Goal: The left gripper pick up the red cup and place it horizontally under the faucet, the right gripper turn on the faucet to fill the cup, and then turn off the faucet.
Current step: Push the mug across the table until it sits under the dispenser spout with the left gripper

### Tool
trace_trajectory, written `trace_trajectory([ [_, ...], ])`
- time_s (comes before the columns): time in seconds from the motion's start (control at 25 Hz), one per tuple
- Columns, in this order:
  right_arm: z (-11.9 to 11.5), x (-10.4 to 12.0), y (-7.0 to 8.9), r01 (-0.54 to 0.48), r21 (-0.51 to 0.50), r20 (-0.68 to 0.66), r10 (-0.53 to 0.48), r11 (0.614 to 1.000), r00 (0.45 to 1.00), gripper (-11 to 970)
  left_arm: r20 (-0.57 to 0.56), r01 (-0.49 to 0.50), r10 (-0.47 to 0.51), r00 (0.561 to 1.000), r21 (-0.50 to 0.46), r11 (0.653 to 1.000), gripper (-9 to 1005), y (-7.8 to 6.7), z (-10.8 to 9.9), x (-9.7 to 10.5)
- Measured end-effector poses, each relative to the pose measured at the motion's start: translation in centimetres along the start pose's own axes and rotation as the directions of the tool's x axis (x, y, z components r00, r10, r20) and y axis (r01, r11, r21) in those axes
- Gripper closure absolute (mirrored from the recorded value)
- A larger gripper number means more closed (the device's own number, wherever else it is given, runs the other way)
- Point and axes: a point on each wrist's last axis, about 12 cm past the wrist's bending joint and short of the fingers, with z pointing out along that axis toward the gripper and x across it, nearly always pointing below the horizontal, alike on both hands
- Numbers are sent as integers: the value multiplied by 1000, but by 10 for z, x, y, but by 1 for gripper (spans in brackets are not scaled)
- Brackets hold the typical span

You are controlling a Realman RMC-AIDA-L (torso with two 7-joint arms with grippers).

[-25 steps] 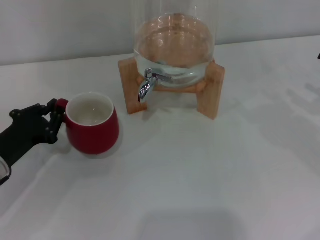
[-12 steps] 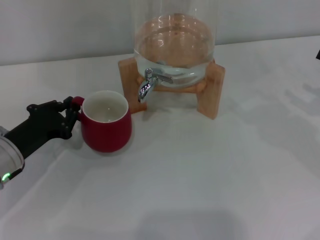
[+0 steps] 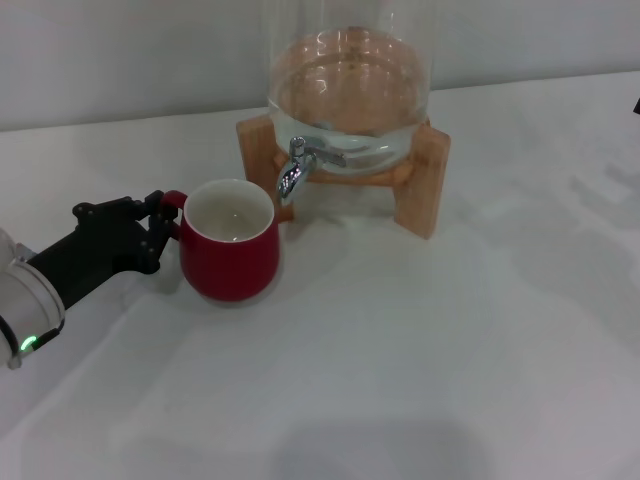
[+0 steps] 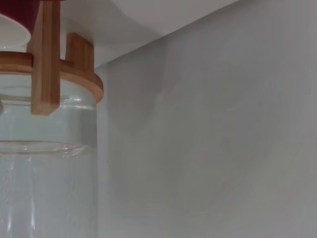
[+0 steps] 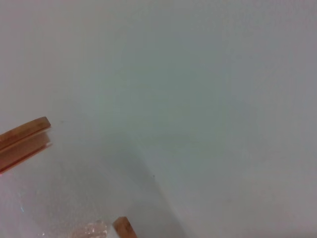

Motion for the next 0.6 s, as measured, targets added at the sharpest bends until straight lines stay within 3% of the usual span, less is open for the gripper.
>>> trace_trajectory([
  [0.6,0,-1,0,0,-1,3,0,1000,1000,193,-34,1,1,999,57,998,864,-8,18,-8],
])
